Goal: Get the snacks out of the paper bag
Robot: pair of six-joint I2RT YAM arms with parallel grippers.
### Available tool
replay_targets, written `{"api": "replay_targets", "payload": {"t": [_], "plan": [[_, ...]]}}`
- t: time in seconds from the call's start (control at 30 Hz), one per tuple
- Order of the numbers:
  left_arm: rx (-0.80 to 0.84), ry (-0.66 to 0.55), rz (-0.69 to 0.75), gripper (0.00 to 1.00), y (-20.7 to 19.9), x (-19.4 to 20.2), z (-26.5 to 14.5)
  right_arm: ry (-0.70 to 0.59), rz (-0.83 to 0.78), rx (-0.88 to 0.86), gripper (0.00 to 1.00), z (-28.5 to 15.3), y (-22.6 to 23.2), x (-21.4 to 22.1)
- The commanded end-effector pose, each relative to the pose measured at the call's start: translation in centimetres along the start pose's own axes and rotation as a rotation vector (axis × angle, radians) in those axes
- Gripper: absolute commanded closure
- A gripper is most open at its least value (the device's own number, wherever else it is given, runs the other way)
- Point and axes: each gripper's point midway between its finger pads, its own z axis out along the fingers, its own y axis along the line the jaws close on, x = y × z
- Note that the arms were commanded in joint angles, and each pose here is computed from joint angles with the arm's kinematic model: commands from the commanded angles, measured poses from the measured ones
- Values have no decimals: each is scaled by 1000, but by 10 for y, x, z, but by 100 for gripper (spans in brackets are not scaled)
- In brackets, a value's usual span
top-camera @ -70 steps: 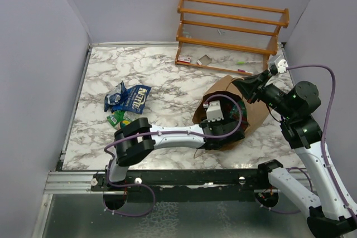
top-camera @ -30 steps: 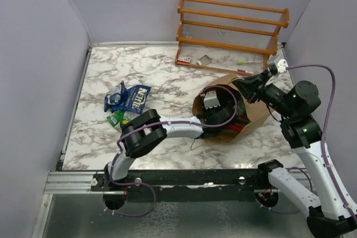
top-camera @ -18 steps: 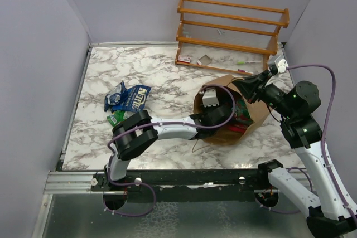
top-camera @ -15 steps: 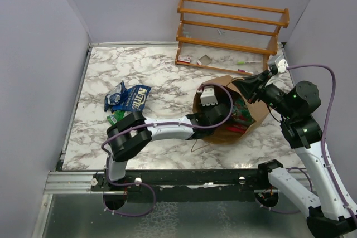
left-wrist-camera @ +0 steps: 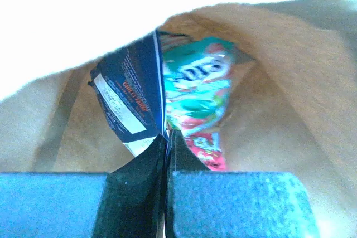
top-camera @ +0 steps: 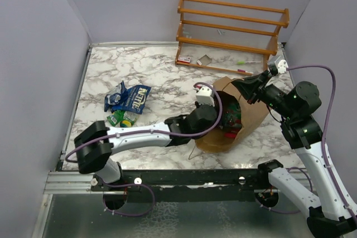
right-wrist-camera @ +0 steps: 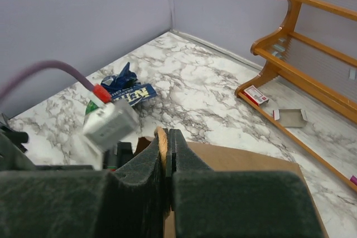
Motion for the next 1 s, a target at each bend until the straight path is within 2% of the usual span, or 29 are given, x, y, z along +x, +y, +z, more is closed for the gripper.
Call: {"api": "replay_targets", "payload": {"t": [0.0, 0.17, 0.5, 0.6, 0.77, 0.97], "plan": [[314, -56, 73, 100, -44, -41, -51, -39, -26, 31, 98, -5, -2, -11], [509, -117, 178, 100, -57, -68, -101, -38, -18, 52, 98, -5, -6, -9], [633, -230, 475, 100, -36, -108, -179, -52, -16, 94, 98, -8, -11, -15], [531, -271, 523, 100, -12, -128, -190, -47, -14, 93, 98, -8, -11, -14], [246, -352, 518, 100, 42, -167, -199, -38, -7, 87, 98, -6, -11, -9], [-280, -494, 406, 100, 130, -202, -205, -36, -4, 75, 98, -3, -11, -8]]}}
